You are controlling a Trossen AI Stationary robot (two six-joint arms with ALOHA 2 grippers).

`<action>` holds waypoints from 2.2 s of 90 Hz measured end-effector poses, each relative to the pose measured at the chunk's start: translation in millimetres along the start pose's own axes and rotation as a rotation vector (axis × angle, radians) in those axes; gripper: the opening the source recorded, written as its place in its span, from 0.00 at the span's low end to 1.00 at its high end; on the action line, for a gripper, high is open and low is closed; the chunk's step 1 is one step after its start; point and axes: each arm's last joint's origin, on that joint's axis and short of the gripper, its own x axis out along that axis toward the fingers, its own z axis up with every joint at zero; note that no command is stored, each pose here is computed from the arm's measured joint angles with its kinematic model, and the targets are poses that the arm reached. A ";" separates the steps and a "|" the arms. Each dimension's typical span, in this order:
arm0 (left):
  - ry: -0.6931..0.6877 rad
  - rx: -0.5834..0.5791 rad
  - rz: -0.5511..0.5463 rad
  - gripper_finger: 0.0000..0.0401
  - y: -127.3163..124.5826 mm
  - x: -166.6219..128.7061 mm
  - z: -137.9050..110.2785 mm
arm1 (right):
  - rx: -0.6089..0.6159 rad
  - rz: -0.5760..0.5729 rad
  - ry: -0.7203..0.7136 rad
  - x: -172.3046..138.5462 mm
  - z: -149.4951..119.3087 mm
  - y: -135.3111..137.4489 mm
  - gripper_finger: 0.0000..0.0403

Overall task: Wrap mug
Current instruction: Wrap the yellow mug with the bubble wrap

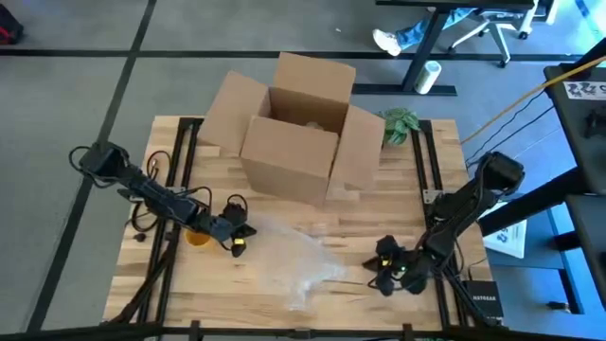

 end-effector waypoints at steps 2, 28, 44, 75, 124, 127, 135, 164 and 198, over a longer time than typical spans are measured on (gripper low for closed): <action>0.000 -0.006 0.000 0.00 0.0 0.0 0.0 | 0.000 0.000 -0.002 1.4 -1.0 0.1 0.00; 0.002 -0.018 0.002 0.00 0.2 0.0 -0.2 | 0.039 0.018 -0.075 23.1 -11.5 1.9 0.24; 0.002 -0.016 0.002 0.00 0.2 0.0 -0.2 | 0.117 0.073 -0.124 32.1 -7.2 7.3 0.40; 0.002 -0.006 0.003 0.00 0.3 0.0 -0.2 | 0.153 0.094 -0.073 52.7 5.7 21.6 0.50; 0.002 0.004 0.002 0.00 0.1 -0.1 -0.3 | 0.044 0.000 -0.019 74.9 14.9 30.3 0.06; 0.003 0.003 0.002 0.00 0.2 -0.1 -0.3 | 0.054 -0.013 -0.005 74.7 14.5 29.6 0.03; 0.004 0.004 0.001 0.00 -0.1 -0.2 -0.7 | 0.102 -0.049 0.030 73.6 12.7 27.6 0.02; 0.017 0.016 -0.008 0.00 -2.4 -1.8 -4.1 | 0.257 0.015 0.221 38.3 -5.8 45.2 0.00; 0.036 0.020 -0.006 0.00 -3.4 -3.1 -7.7 | 0.375 -0.426 0.310 -48.2 0.3 97.1 0.00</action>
